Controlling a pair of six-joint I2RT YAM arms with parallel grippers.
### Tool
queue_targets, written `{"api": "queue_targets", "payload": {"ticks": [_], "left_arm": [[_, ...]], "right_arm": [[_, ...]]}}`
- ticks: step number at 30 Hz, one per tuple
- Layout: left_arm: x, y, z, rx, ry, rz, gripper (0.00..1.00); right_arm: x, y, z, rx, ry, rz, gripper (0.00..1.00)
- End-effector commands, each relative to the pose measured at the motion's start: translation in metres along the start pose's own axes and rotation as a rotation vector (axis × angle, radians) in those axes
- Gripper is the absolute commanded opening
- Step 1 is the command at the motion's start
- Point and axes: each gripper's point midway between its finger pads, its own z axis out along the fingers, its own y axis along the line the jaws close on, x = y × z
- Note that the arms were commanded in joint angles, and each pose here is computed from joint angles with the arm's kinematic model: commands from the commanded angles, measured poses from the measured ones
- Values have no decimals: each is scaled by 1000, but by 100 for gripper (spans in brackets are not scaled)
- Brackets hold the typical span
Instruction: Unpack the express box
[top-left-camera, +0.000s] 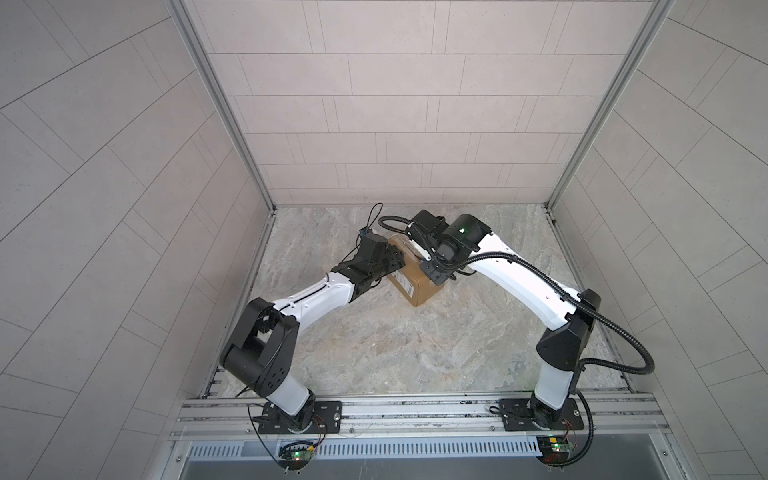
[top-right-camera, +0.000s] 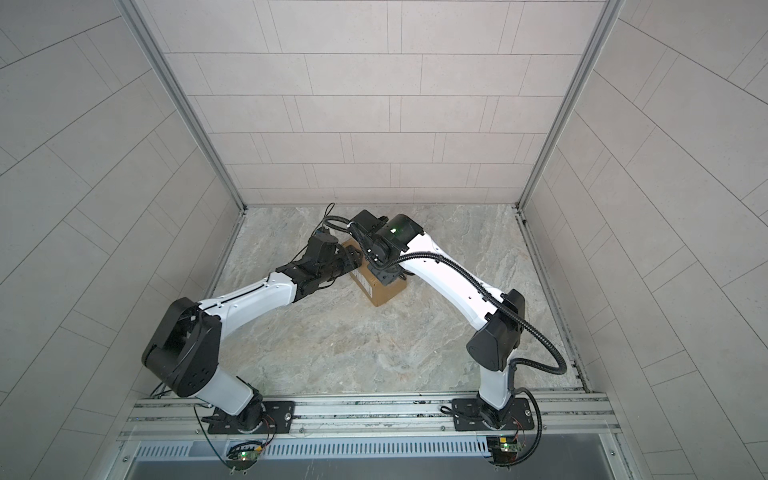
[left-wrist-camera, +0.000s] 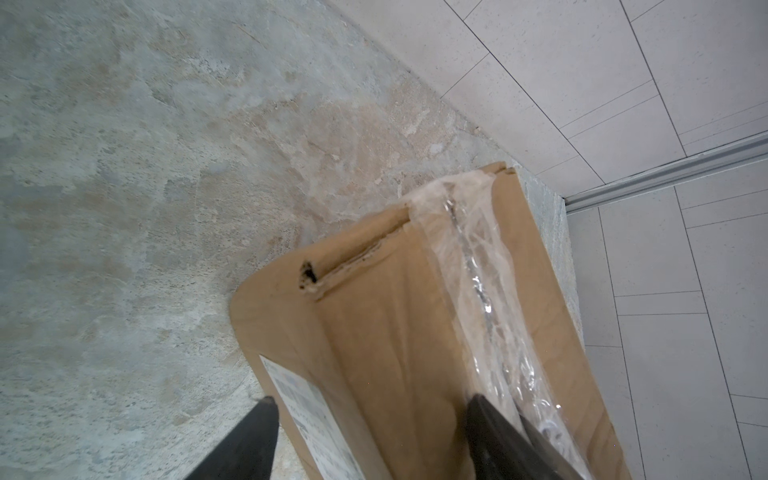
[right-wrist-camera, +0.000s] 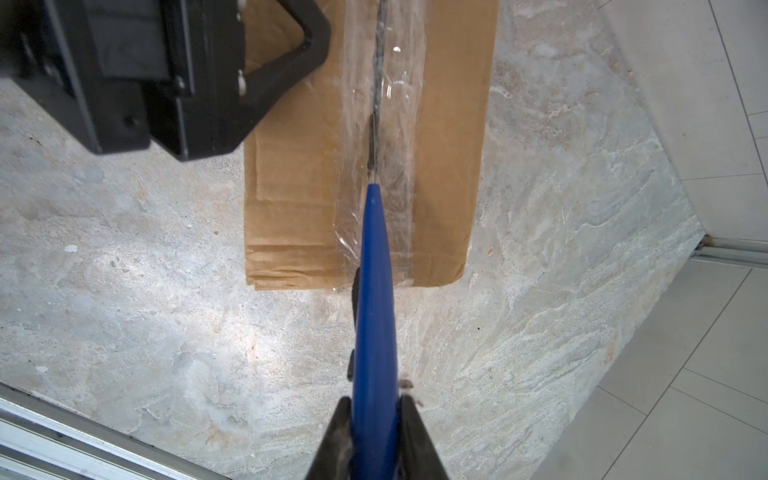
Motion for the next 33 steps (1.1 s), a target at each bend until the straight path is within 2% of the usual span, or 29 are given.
{"api": "queue_targets", "payload": {"ticks": [1,9,17,21,33], "left_arm": [[22,47,6,-180,61,7,73],[25,47,8,-166,71,1,73],[25,39,7,-121,73,3,72],[25,40,7,-122,72,1,72],[30,49,9,-146,82,-7,71]], "right_arm": [[26,-13,-12,61,80,-10,0],[40,-10,-12,44,104,9,0],[7,2,9,20,42,73,0],[2,2,11,24,41,74,0],[51,-16,-21,30,103,40,0]]}}
